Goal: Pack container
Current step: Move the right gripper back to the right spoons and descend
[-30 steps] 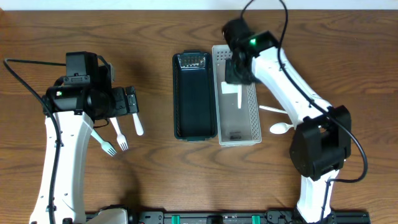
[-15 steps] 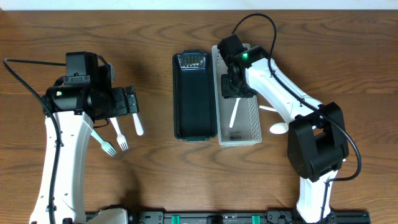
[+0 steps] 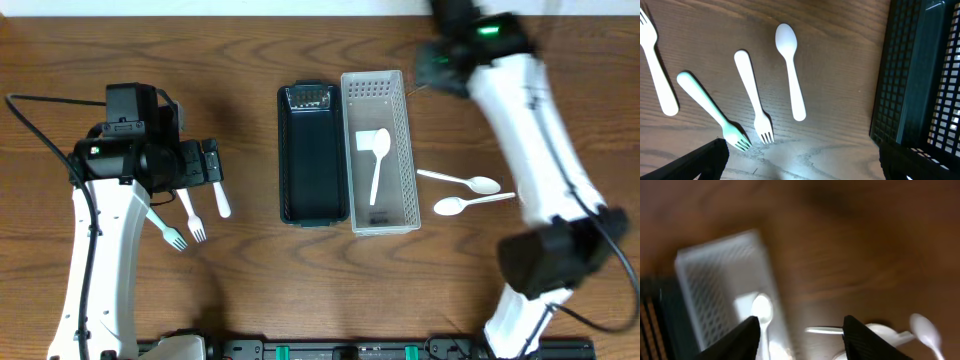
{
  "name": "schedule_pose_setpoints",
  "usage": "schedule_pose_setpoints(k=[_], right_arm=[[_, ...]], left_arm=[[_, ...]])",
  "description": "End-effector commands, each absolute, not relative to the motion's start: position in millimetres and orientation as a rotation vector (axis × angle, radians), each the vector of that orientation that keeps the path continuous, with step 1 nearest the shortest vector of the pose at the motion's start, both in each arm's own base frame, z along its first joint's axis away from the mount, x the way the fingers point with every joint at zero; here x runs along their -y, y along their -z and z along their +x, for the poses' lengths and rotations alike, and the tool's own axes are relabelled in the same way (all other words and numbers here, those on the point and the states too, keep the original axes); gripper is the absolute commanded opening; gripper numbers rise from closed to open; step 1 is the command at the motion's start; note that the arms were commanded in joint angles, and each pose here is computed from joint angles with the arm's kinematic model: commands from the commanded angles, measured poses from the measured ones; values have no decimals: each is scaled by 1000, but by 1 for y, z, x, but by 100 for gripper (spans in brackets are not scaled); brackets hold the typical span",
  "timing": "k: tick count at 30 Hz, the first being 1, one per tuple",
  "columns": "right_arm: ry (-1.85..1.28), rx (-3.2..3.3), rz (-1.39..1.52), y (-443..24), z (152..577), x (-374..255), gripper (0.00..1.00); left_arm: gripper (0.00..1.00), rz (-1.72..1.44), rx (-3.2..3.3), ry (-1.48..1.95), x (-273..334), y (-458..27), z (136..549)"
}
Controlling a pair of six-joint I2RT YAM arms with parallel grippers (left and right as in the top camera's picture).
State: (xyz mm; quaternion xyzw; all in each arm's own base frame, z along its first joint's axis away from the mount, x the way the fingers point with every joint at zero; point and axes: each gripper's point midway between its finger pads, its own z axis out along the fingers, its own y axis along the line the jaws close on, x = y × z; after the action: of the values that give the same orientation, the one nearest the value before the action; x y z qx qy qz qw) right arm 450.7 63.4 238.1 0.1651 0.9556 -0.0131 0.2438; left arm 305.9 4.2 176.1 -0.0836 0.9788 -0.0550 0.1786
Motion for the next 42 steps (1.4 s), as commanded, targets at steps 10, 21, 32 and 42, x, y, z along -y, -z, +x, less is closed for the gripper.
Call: schedule_pose_setpoints(k=[10,21,32,42], right_arm=[[290,-2835,-625,-213,406,-4,73],[-34,-2815,-1304,-155,363,-24,80],[14,-2857,-1528,-64,333,-6,74],[95,-2748,-1467,-47,363,-8,78]], left_arm=[[98,-219,-2750,158,-5,-182,310],[98,-218,-2744,158,-5,-183,311],[98,-218,-2742,158,-5,-183,312],[98,-218,-2743,158,-5,-183,312]])
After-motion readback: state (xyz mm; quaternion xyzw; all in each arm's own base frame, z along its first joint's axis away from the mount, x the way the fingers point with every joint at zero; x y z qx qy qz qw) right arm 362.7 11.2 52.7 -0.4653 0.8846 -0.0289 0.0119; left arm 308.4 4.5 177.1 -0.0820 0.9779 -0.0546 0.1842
